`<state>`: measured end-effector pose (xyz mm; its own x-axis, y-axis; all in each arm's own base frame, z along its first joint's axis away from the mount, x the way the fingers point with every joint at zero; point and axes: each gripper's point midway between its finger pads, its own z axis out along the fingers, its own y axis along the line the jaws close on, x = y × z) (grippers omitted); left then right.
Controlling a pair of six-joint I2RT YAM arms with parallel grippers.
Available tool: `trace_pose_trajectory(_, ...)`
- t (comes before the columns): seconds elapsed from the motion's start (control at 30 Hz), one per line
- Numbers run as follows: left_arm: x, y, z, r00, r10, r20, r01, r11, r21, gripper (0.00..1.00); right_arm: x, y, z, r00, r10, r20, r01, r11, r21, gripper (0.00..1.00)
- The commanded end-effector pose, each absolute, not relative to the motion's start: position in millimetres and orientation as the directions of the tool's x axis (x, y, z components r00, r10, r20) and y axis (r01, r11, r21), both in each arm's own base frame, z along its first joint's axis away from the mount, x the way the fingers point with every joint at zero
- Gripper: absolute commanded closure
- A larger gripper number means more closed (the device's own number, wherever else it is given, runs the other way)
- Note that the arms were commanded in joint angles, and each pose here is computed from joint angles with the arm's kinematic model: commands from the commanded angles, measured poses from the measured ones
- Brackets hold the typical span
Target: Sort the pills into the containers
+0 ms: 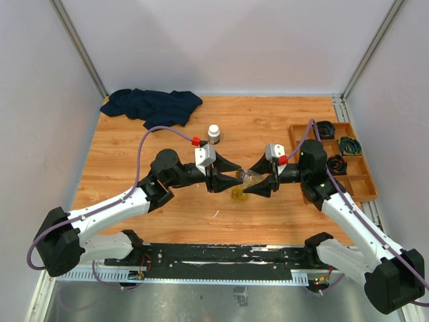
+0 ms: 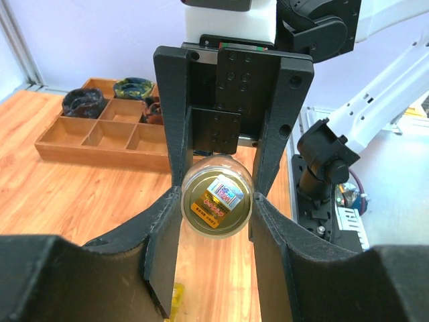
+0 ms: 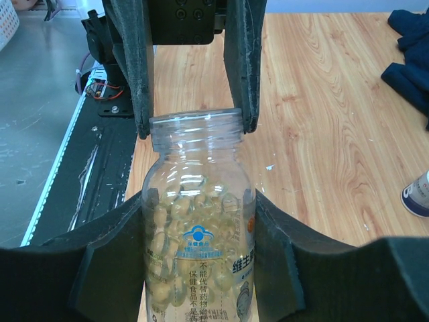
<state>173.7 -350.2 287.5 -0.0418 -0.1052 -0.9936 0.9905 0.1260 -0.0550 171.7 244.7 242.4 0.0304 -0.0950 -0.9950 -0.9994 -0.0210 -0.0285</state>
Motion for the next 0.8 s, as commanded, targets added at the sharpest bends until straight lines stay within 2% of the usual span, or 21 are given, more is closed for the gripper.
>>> trace_pose_trajectory(0.0, 158, -355, 240, -0.134, 0.059, -0.989, 0.991, 0.024, -0.133, 0.74, 162, 249, 269, 0.163, -0.028, -0.986, -0.983, -0.086, -0.16, 1.0)
trace_pose_trajectory(0.17, 162, -355, 235, -0.168, 0.072, -0.983, 0.985, 0.039, -0.166, 0.67, 162, 249, 270, 0.167, -0.028, -0.986, -0.983, -0.087, -0.164, 1.0)
trace_pose_trajectory(0.37, 171, -354, 247, -0.225, 0.032, -0.974, 0.969, 0.108, -0.221, 0.45, 163, 249, 269, 0.169, -0.03, -0.985, -0.982, -0.086, -0.166, 1.0)
trace_pose_trajectory(0.5, 172, -351, 258, -0.231, 0.001, -0.973, 0.964, 0.137, -0.229, 0.34, 163, 249, 270, 0.17, -0.031, -0.985, -0.982, -0.084, -0.167, 1.0)
trace_pose_trajectory(0.77, 166, -340, 264, -0.21, -0.017, -0.978, 0.966, 0.148, -0.21, 0.23, 164, 249, 268, 0.169, -0.033, -0.985, -0.983, -0.084, -0.165, 0.99)
